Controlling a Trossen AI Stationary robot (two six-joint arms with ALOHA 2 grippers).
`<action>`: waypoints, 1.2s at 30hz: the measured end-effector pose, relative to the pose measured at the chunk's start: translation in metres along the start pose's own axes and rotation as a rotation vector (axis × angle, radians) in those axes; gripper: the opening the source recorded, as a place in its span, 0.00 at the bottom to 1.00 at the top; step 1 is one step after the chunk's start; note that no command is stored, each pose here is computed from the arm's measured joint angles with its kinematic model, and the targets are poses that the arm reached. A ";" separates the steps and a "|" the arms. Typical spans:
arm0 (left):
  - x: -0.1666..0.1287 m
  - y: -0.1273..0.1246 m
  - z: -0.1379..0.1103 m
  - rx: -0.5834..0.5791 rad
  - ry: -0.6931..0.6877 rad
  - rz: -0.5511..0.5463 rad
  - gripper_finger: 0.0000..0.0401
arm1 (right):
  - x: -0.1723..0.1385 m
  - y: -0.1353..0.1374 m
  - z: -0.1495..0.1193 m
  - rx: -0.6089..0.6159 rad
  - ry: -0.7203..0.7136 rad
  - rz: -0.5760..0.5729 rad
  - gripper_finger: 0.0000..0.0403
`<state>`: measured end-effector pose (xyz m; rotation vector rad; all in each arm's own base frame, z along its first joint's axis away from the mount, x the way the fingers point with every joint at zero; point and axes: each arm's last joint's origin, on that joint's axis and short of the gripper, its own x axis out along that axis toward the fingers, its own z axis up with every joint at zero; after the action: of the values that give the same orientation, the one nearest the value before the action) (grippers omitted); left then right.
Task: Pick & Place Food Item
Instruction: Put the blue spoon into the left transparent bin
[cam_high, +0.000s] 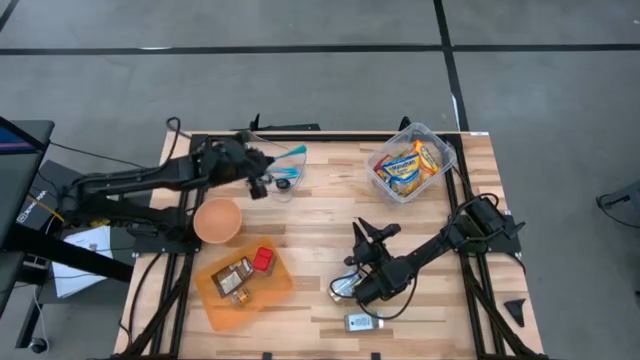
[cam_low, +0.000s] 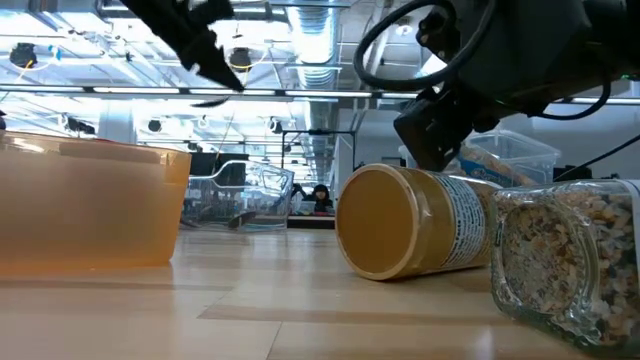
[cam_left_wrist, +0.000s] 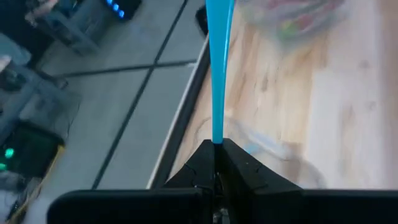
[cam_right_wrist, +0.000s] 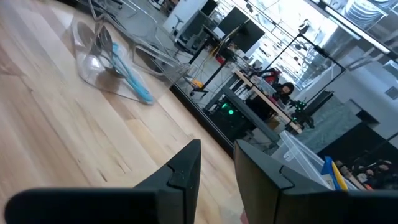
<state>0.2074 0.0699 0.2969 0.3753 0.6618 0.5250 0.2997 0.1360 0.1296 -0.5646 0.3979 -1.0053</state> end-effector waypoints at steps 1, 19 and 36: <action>0.005 0.004 -0.002 -0.007 0.011 -0.004 0.01 | 0.000 0.000 0.000 -0.006 0.000 0.000 0.23; 0.068 0.044 -0.051 0.036 0.190 -0.202 0.01 | 0.000 0.000 0.000 -0.013 0.005 0.003 0.23; 0.088 0.045 -0.084 -0.019 0.405 -0.307 0.01 | 0.000 0.000 -0.001 -0.013 0.025 0.014 0.23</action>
<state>0.1951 0.1697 0.2150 0.1429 1.0841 0.3139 0.2993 0.1357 0.1288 -0.5607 0.4302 -0.9980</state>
